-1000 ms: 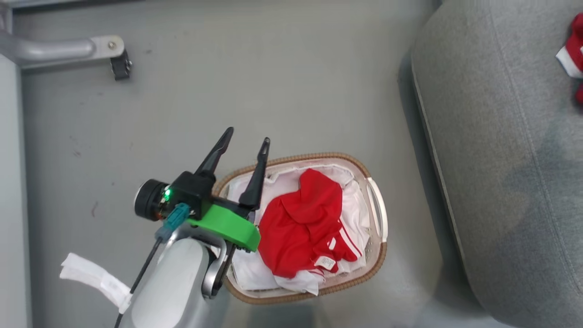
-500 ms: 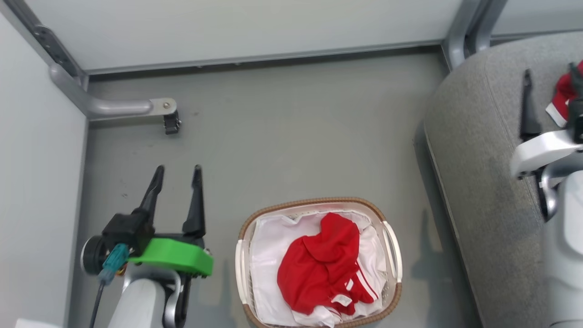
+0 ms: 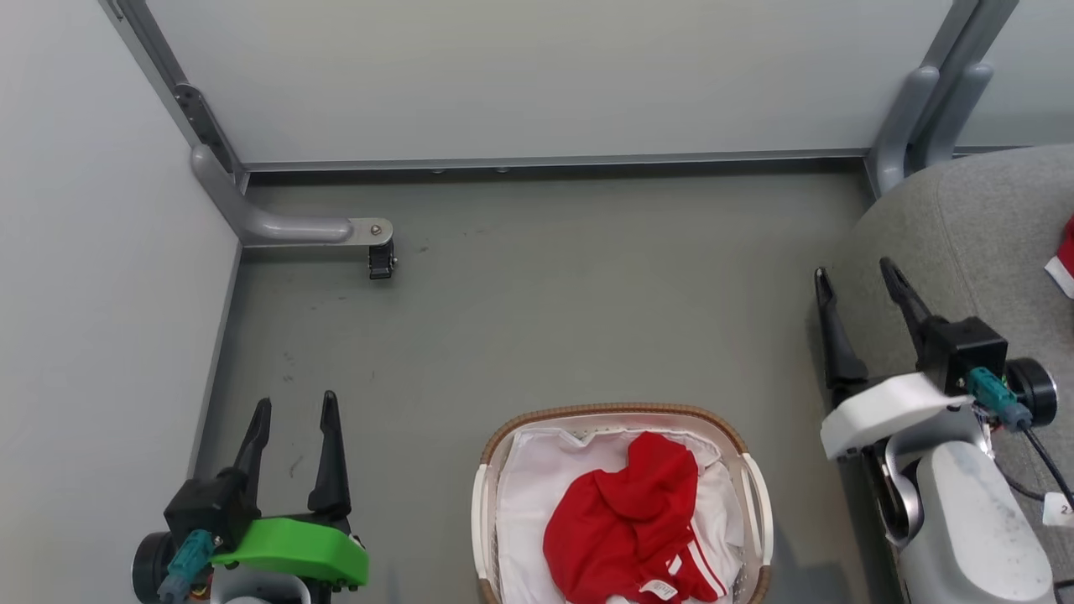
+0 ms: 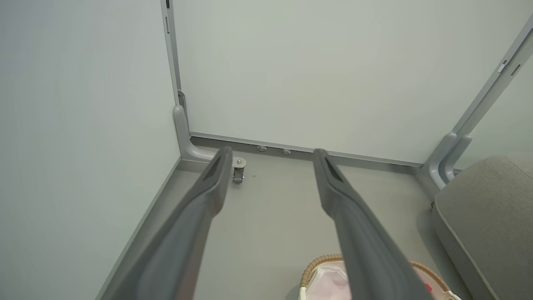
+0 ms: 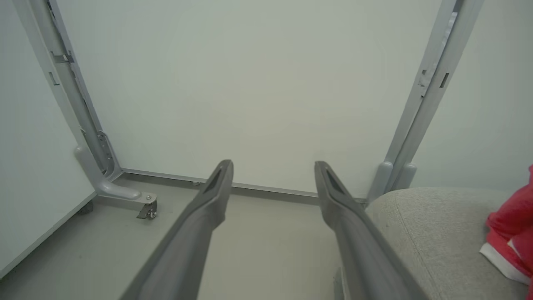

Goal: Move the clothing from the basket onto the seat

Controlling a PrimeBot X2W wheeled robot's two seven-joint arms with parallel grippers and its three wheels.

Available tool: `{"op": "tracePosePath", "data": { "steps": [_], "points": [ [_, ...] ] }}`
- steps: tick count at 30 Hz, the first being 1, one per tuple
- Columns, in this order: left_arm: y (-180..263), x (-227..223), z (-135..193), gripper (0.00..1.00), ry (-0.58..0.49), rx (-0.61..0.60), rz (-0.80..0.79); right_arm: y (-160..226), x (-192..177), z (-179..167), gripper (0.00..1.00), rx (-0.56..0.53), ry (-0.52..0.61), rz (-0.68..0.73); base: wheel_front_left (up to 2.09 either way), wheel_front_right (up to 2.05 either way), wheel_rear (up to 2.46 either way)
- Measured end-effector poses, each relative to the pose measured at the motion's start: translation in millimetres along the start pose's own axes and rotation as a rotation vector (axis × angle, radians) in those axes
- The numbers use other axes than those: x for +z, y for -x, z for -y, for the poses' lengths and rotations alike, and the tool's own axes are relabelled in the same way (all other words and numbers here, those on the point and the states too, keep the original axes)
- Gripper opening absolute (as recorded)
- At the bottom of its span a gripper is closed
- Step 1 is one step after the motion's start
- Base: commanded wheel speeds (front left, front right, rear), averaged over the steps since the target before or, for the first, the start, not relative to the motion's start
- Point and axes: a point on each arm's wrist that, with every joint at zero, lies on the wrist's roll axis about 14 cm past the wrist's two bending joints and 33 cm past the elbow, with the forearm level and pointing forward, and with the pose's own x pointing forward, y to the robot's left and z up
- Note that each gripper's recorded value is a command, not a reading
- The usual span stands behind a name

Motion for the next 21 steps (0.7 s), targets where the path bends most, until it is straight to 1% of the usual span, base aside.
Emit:
{"op": "tracePosePath", "data": {
  "steps": [4, 8, 21],
  "points": [
    [9, -5, 1, 1.00, 0.011, 0.001, -0.015, 19, -19, -10, 1.00, 0.019, -0.060, -0.055, 0.00, 0.00, 0.00],
    [15, -10, 2, 1.00, 0.018, 0.005, -0.030, 29, -28, -18, 1.00, 0.029, -0.104, -0.083, 0.00, 0.00, 0.00],
    [15, -14, 5, 1.00, 0.023, 0.003, -0.040, 39, -31, -20, 1.00, 0.036, -0.106, -0.092, 0.00, 0.00, 0.00]
  ]
}}
